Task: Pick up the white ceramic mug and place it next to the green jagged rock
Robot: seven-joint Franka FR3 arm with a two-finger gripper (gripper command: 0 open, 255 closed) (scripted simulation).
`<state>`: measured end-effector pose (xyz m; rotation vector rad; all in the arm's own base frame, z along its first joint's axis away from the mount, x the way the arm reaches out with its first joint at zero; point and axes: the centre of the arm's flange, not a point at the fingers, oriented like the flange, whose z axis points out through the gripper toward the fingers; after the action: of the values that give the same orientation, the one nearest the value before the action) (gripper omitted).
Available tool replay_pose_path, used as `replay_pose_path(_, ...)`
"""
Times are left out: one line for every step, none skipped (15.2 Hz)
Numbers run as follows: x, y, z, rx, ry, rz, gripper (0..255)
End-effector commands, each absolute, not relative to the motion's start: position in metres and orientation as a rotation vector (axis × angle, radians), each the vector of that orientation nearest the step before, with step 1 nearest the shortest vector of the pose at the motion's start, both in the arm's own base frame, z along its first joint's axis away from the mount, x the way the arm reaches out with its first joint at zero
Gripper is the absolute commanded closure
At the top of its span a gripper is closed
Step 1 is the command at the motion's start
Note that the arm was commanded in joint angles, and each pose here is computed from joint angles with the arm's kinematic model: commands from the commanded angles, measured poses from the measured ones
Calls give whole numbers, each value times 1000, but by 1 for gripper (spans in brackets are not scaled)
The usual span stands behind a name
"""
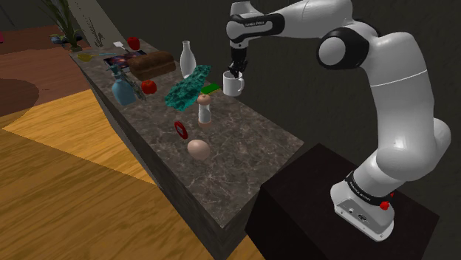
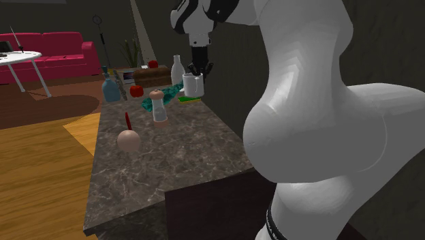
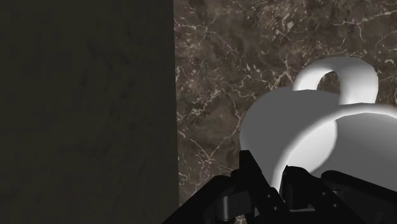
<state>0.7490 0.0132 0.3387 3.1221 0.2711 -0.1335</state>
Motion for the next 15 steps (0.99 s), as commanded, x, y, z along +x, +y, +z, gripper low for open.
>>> replay_pose_path(749, 13, 328, 3122, 271, -132, 255)
replay_pose_path(749, 13, 323, 3122, 271, -132, 255)
replay_pose_path(749, 13, 318, 3122, 271, -132, 255)
replay_pose_path(749, 13, 312, 3122, 271, -132, 255)
replay_pose_path(749, 13, 307, 3122, 271, -132, 255)
replay_pose_path(749, 13, 302, 3122, 271, -132, 255)
replay_pose_path(749, 13, 297, 3122, 271, -132, 255)
replay_pose_path(749, 13, 291, 3122, 271, -132, 255)
replay_pose_path(749, 13, 286, 3122, 271, -132, 255)
replay_pose_path(749, 13, 281, 3122, 271, -132, 255)
replay_pose_path(749, 13, 275, 3122, 271, -132, 255)
replay_pose_path(749, 13, 270, 3122, 271, -132, 255)
replay_pose_path(749, 13, 265, 3122, 271, -132, 255)
replay_pose_path(749, 13, 260, 3122, 271, -132, 255)
replay_pose_path(749, 13, 254, 3122, 271, -132, 255)
